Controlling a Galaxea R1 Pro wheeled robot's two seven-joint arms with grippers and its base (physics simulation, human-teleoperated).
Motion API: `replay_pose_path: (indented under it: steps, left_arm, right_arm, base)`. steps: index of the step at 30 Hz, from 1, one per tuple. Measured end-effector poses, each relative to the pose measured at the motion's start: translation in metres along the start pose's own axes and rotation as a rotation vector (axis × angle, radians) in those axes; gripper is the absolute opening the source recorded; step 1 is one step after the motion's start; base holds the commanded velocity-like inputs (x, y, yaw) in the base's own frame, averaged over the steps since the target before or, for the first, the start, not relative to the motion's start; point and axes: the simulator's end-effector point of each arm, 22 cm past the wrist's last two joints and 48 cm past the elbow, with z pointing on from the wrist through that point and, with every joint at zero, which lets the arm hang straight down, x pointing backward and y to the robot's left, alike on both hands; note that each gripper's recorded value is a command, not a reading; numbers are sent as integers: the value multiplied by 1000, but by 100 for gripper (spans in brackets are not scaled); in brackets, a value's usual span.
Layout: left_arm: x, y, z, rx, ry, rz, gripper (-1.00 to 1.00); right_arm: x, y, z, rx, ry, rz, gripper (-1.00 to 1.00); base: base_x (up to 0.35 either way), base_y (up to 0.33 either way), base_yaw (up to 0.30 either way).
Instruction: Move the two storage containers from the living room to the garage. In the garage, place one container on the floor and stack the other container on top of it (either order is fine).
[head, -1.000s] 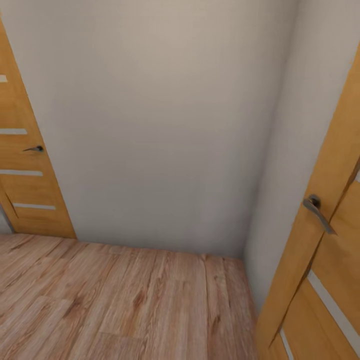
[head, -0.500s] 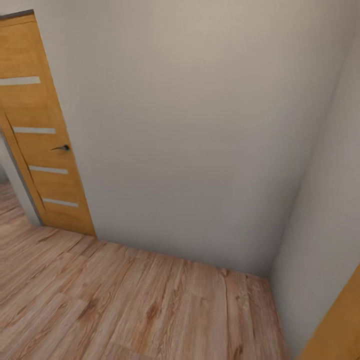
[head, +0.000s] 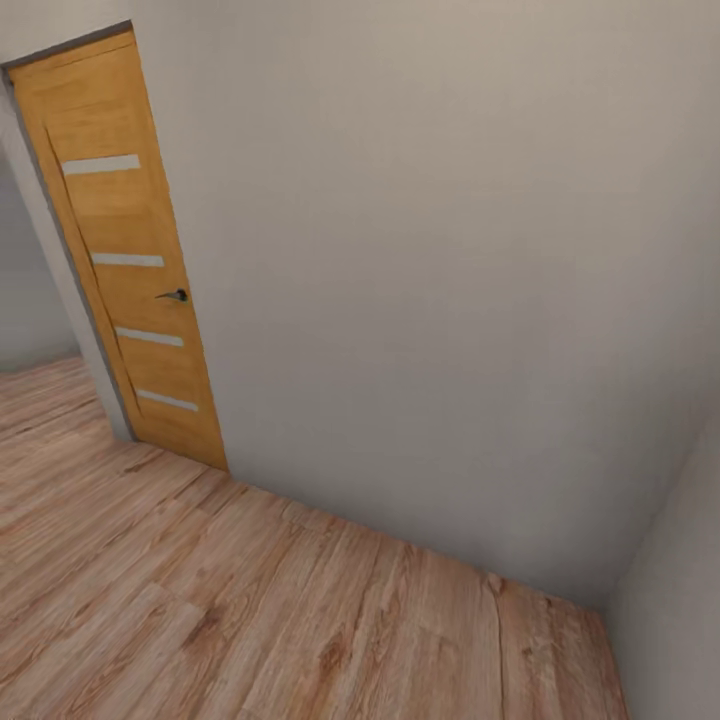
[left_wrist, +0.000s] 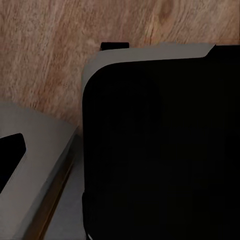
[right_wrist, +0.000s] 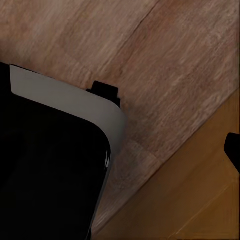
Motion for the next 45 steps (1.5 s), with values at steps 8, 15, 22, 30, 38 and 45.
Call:
replay_pose_path:
  steps: [8, 15, 22, 30, 38, 45]
  left_arm:
    - [0, 0, 0, 0, 0, 0, 100]
    - [0, 0, 0, 0, -1, 0, 100]
    - [0, 1, 0, 0, -1, 0, 100]
    - [0, 1, 0, 0, 0, 2, 100]
    - [1, 1, 0, 0, 1, 0, 100]
    - [0, 1, 0, 0, 1, 0, 100]
  right_arm:
    - [0, 0, 0, 0, 0, 0, 100]
    - [0, 0, 0, 0, -1, 0, 100]
    - [0, 0, 0, 0, 0, 0, 100]
    - [0, 1, 0, -1, 0, 0, 100]
    - [0, 0, 0, 0, -1, 1, 100]
    - [-1, 0, 0, 1, -3, 1, 100]
  base:
    - [295, 0, 269]
    - [294, 0, 269]
    - [294, 0, 269]
    - [294, 0, 269]
    - [294, 0, 269]
    - [293, 0, 269]
